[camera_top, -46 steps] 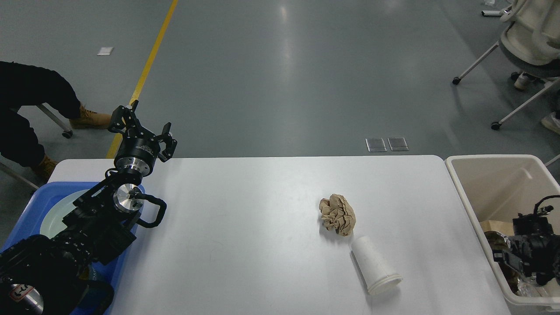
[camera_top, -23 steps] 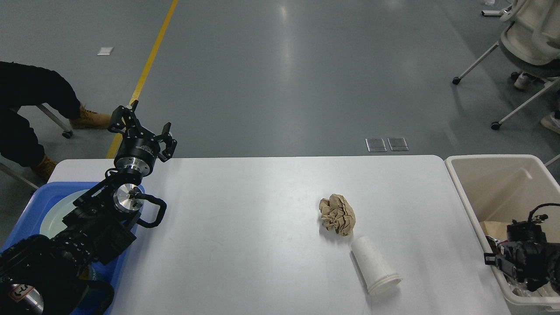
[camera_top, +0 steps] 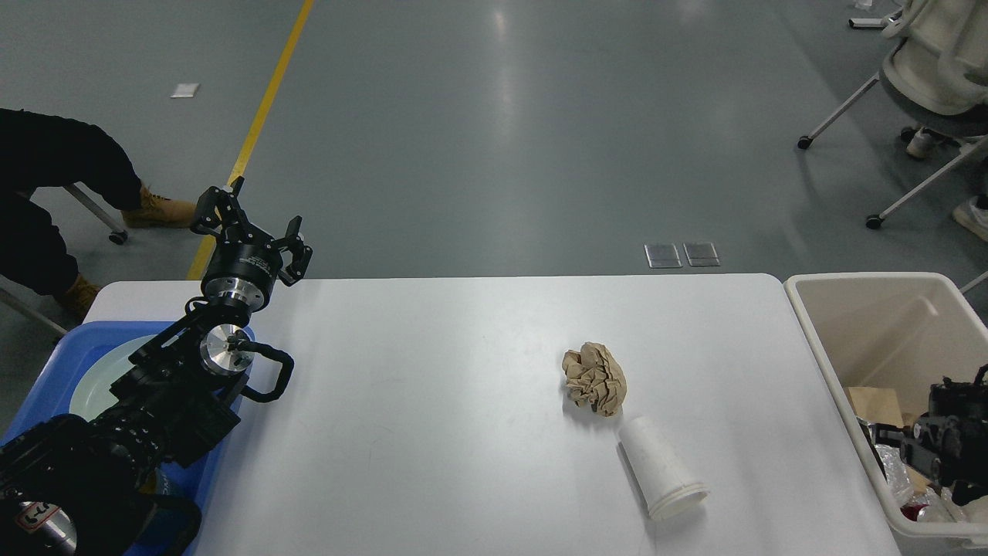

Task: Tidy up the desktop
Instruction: 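Lower the red can into the bin and release it, then raise the right gripper and move it toward the crumpled paper ball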

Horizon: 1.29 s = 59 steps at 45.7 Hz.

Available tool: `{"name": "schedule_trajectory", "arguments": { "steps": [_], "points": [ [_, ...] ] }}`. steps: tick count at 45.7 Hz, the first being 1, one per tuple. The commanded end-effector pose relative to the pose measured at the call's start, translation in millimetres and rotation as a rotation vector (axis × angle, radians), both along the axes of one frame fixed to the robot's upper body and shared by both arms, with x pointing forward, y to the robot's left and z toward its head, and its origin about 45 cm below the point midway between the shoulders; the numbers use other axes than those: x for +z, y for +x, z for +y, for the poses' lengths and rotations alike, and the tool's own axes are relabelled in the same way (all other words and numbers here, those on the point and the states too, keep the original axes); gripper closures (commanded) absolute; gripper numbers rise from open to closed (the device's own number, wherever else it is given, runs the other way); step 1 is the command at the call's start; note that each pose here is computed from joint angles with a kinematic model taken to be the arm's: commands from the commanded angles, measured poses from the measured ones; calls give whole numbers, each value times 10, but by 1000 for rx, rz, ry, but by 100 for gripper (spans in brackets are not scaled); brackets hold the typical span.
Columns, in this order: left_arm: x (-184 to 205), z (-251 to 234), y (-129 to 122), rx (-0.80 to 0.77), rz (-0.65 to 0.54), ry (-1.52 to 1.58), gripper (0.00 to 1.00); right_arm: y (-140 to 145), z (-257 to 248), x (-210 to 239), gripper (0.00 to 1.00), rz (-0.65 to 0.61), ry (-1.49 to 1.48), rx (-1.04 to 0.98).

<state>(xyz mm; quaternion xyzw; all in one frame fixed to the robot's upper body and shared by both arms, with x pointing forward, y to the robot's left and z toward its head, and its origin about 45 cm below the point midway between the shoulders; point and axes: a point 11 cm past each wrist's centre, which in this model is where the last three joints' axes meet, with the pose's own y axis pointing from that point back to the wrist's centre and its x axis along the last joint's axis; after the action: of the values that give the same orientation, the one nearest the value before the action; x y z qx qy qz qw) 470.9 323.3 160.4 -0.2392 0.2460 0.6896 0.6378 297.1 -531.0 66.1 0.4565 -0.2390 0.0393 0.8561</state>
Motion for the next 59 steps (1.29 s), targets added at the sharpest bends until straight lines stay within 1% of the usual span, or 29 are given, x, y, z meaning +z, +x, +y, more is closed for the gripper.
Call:
{"name": "schedule_trajectory", "arguments": {
  "steps": [1, 4, 8, 12, 13, 16, 20, 23, 26, 30, 33, 36, 44, 51, 59],
  "points": [
    [0, 0, 0, 0, 0, 0, 4, 200, -125, 409, 0, -33, 9, -30],
    [0, 0, 0, 0, 0, 0, 4, 258, -157, 686, 0, -17, 53, -66],
    [0, 0, 0, 0, 0, 0, 4, 450, -102, 1196, 0, 0, 103, -77],
    [0, 0, 0, 0, 0, 0, 4, 649, 44, 1713, 0, 55, 124, -58],
    [1, 1, 0, 1, -1, 0, 4, 716, 100, 1918, 0, 76, 129, -52],
    [0, 0, 0, 0, 0, 0, 4, 860, 277, 2342, 0, 115, 148, -34],
    [0, 0, 0, 0, 0, 0, 4, 1023, 599, 2831, 0, 159, 173, 8],
    [0, 0, 0, 0, 0, 0, 4, 1155, 930, 3150, 0, 186, 168, 68],
    [0, 0, 0, 0, 0, 0, 4, 1313, 1283, 3423, 0, 149, 138, 152],
    [0, 0, 0, 0, 0, 0, 4, 1429, 1808, 3728, 0, 118, 109, 270],
    [0, 0, 0, 0, 0, 0, 4, 1441, 2194, 3888, 0, 110, 98, 355],
    [0, 0, 0, 0, 0, 0, 4, 1407, 2517, 3985, 0, 96, 150, 418],
    [0, 0, 0, 0, 0, 0, 4, 1308, 3059, 4367, 0, 30, 194, 531],
    [0, 0, 0, 0, 0, 0, 4, 1283, 3224, 4475, 0, 13, 183, 569],
    [0, 0, 0, 0, 0, 0, 4, 1281, 3264, 4486, 0, 10, 188, 578]
  ]
}}
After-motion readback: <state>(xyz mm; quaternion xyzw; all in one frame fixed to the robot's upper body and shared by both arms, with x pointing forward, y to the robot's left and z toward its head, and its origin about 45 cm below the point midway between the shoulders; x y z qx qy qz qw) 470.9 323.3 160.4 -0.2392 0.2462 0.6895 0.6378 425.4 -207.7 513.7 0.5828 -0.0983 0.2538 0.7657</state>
